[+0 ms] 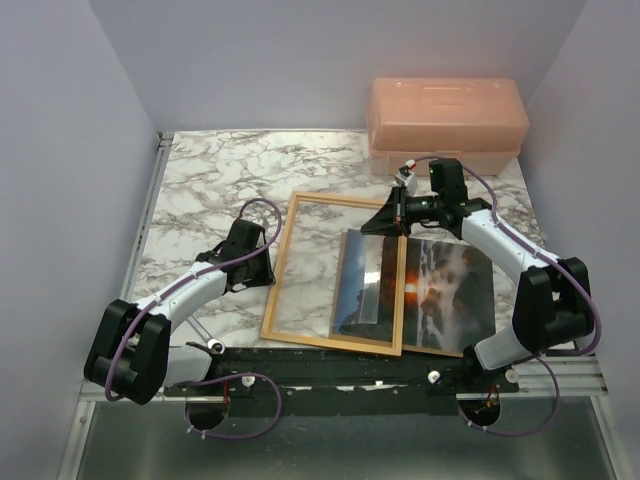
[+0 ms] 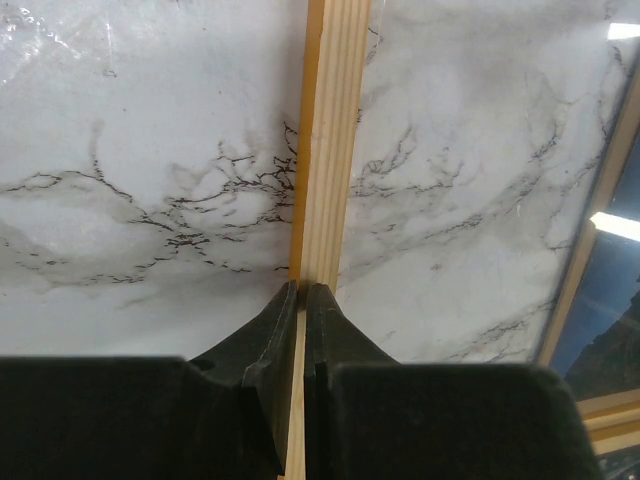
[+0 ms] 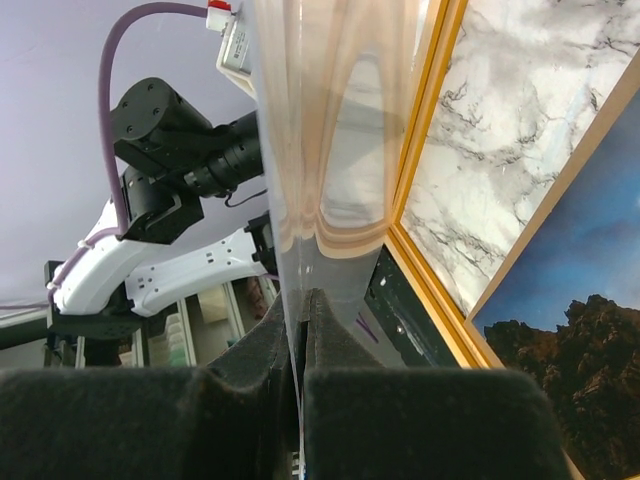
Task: Put the photo into the frame
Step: Place the photo frame item in the photo frame.
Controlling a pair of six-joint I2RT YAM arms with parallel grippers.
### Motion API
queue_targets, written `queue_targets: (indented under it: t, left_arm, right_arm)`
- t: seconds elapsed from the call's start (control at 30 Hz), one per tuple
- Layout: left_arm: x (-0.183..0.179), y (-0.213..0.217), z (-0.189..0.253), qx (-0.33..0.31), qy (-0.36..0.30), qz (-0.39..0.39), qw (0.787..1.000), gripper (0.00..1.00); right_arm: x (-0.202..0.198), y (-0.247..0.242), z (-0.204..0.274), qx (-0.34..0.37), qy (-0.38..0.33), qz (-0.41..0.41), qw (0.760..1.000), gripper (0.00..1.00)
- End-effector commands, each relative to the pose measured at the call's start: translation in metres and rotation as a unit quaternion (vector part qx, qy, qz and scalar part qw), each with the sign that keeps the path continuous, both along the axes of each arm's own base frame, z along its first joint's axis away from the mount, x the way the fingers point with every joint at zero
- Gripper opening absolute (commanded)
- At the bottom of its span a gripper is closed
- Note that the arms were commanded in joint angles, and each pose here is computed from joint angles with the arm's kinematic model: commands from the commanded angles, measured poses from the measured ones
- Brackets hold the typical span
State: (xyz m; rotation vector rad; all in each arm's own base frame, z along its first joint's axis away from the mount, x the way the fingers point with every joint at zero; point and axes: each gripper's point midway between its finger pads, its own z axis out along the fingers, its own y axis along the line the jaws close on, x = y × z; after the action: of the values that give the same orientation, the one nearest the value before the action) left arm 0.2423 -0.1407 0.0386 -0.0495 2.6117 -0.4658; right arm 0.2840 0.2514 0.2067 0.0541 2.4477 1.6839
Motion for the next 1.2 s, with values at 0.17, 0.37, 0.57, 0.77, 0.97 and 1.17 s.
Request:
queue_targets:
  t: [0.17, 0.37, 0.57, 0.77, 0.97, 1.17]
  left_arm:
    - [0.003, 0.0, 0.001, 0.003, -0.003, -0.005, 1.0, 0.09]
    - [0.003, 0.001, 0.001, 0.003, -0.003, -0.005, 1.0, 0.09]
    - [0.003, 0.001, 0.001, 0.003, -0.004, -0.005, 1.0, 0.09]
    - [0.003, 0.0, 0.002, 0.002, -0.004, -0.005, 1.0, 0.09]
    - [0.003, 0.0, 0.001, 0.002, -0.003, -0.006, 1.0, 0.09]
    - [0.003, 0.001, 0.001, 0.003, -0.003, -0.006, 1.0, 0.09]
  right_arm:
    - [-0.003, 0.001, 0.011, 0.016, -0.017, 0.004, 1.0, 0.01]
    - [-0.008, -0.001, -0.005, 0.013, -0.001, 0.001, 1.0, 0.01]
    - [-0.014, -0.003, -0.018, 0.007, 0.01, -0.001, 1.0, 0.01]
    - [-0.02, -0.005, -0.028, 0.002, 0.017, 0.002, 1.0, 0.01]
    - [-0.019, -0.005, -0.024, 0.003, 0.013, 0.001, 1.0, 0.01]
    - [-0.019, -0.005, -0.018, 0.002, 0.005, -0.003, 1.0, 0.01]
